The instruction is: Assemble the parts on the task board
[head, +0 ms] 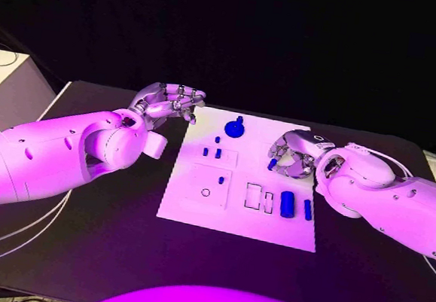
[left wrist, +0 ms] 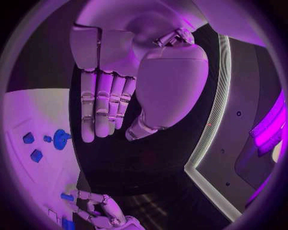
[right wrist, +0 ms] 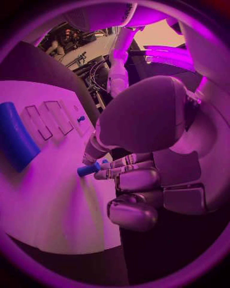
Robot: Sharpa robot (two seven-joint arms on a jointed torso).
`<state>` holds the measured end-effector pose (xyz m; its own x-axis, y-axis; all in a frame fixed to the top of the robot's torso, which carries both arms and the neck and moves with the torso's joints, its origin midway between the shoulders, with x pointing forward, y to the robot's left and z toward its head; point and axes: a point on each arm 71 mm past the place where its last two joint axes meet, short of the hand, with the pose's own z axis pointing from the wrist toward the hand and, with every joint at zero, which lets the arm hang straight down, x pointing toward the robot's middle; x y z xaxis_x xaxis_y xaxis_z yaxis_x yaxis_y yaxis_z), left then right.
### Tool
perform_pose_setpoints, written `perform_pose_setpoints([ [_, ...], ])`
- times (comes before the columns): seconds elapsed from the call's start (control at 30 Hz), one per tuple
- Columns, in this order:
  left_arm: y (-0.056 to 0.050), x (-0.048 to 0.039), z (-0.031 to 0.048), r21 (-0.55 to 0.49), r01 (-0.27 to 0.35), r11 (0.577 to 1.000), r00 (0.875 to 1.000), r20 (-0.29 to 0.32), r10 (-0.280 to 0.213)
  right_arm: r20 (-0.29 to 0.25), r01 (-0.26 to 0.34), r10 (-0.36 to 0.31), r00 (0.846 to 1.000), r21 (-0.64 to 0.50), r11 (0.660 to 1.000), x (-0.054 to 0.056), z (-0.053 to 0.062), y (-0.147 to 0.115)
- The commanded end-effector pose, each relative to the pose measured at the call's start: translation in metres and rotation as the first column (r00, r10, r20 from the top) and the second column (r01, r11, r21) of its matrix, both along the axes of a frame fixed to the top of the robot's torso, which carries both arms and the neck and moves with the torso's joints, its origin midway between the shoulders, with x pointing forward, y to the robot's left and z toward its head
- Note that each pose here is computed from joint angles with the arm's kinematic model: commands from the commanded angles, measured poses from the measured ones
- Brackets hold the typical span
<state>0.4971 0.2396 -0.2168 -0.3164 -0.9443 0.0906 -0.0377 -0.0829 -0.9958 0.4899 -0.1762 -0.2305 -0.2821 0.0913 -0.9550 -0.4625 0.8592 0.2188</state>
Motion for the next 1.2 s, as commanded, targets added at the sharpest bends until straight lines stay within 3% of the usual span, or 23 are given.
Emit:
perform_pose_setpoints([
  [0.03, -0.0023, -0.0007, 0.0011, -0.009, 0.019, 1.0, 1.0, 0.006, -0.019, -0.014, -0.02, 0.019, 1.0, -0.027, 0.999, -0.0016, -0.0029, 0.0026],
  [0.9, -0.0011, -0.0011, 0.0, -0.004, 0.025, 1.0, 1.0, -0.012, -0.025, 0.008, -0.024, 0.025, 1.0, -0.063, 0.998, 0.0001, -0.0083, 0.0094],
  [1.2, -0.0012, -0.0013, 0.0, -0.005, 0.029, 1.0, 0.999, -0.014, -0.029, 0.061, 0.007, -0.007, 0.998, -0.006, 1.0, 0.0002, -0.0043, 0.0086],
])
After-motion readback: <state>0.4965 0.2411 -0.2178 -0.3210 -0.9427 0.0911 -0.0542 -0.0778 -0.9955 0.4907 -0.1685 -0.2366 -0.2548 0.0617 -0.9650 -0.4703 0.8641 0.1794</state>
